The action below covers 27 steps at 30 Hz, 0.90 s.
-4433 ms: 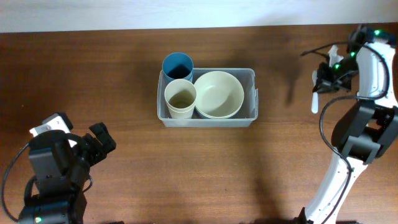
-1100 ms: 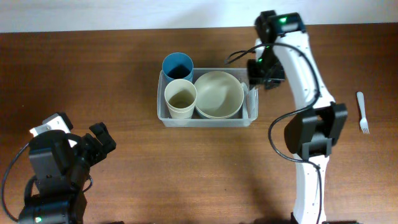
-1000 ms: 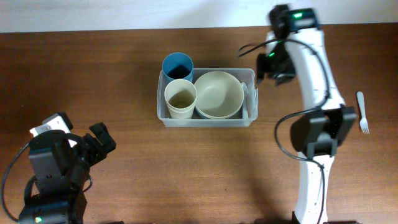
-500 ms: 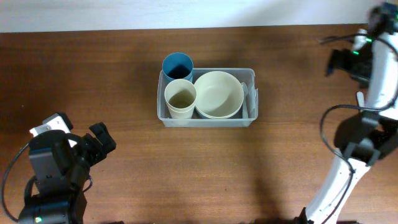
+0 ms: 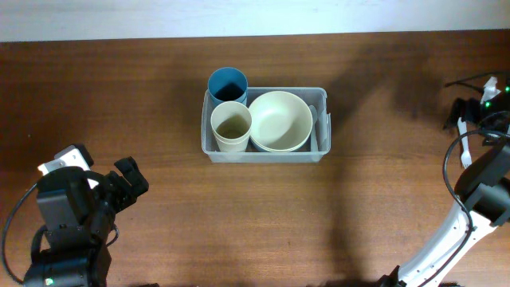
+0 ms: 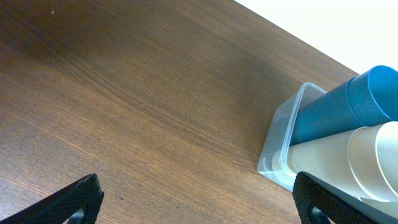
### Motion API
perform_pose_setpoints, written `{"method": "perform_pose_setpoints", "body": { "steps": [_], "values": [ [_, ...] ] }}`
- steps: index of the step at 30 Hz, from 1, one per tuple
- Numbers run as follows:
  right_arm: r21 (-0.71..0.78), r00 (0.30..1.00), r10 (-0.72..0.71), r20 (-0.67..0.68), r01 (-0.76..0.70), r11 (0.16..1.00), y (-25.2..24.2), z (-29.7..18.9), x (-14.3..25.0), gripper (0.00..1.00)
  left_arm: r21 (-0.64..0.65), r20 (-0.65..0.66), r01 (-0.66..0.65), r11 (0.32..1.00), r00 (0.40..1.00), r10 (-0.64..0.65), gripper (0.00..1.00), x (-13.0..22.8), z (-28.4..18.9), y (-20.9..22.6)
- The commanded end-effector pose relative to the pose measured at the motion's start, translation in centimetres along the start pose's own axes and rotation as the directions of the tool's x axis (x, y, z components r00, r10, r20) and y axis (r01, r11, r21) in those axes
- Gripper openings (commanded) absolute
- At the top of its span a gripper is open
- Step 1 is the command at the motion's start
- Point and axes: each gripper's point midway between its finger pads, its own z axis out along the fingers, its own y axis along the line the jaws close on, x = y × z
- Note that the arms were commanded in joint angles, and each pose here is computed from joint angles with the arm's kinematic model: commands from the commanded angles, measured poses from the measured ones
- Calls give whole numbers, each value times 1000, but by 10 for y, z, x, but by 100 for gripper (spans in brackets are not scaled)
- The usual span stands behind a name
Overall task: Pack container
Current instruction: 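Move the right gripper to the white fork and grasp its handle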
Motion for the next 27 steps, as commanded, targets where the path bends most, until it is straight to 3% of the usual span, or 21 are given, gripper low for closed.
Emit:
{"method": "perform_pose_setpoints", "body": {
  "steps": [1, 9, 27],
  "values": [
    [83, 994, -100, 34, 96, 992, -12, -9, -5, 98, 1, -3, 12, 1000, 1000, -12, 100, 2, 1, 1],
    [108, 976, -212, 40, 207, 972, -16, 2, -16, 100, 1, -3, 12, 1000, 1000, -12, 100, 2, 1, 1],
    [74, 962, -273, -23, 274, 959, -18, 54, -19, 100, 1, -3, 12, 1000, 1000, -12, 99, 2, 1, 1]
  ]
}}
